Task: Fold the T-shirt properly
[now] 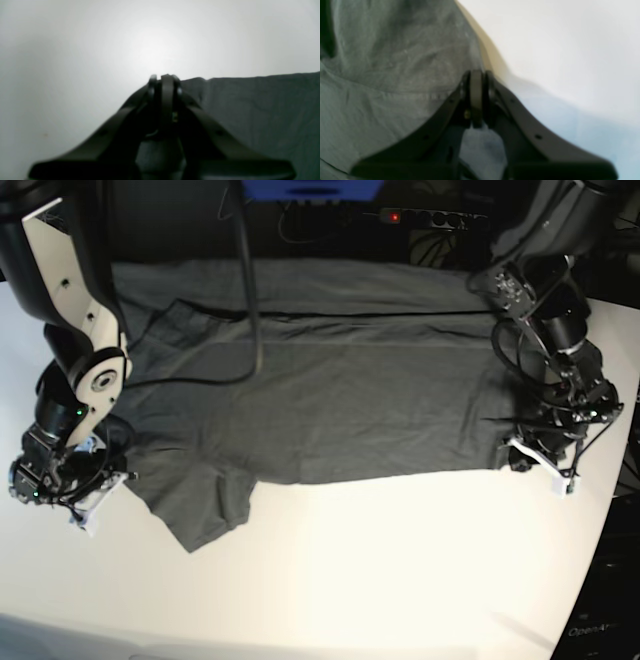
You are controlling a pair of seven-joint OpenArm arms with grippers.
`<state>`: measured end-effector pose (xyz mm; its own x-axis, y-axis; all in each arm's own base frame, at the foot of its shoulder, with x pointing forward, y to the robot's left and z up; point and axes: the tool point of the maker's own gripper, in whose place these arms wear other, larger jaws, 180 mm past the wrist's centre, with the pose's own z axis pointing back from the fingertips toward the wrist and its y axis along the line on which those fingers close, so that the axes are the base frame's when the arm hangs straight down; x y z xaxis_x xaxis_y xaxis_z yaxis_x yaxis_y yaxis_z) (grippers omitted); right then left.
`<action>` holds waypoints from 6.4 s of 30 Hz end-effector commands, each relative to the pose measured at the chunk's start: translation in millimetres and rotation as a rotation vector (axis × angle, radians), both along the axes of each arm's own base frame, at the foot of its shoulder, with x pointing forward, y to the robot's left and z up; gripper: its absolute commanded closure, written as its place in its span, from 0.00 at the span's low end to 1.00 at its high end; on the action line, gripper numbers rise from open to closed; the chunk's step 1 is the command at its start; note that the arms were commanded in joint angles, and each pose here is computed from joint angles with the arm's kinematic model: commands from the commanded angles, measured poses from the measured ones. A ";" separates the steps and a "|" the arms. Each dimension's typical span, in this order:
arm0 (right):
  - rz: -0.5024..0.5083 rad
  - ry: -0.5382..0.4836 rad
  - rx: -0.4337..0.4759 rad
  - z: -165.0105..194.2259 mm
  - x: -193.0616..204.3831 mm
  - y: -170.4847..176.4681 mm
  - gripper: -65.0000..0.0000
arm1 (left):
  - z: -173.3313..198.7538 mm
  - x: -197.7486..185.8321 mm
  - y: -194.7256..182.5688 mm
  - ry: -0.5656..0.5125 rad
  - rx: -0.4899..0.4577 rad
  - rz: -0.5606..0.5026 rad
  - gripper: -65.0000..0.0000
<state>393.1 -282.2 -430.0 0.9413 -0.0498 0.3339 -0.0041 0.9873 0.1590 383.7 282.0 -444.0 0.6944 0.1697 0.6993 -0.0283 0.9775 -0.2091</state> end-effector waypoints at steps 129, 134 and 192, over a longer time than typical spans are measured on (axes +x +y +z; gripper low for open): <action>0.239 0.063 -0.875 75.8 -193.7 -40.3 1.00 | 52.1 -142.2 -6.6 0.477 0.382 -0.114 0.97; 0.236 0.078 -0.879 75.6 -197.2 -39.5 1.00 | 49.8 -145.0 -8.2 0.484 0.379 -0.118 0.97; 0.193 0.378 -1.089 92.7 -225.1 -25.1 1.00 | 3.5 -157.5 -36.8 0.553 0.265 -0.279 0.97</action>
<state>167.8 -301.8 -348.9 0.9424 0.2733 -0.1930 -0.3252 0.6120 -0.7210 229.7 246.9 -436.1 0.9524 -0.1928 0.2361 0.1948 0.9807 0.0151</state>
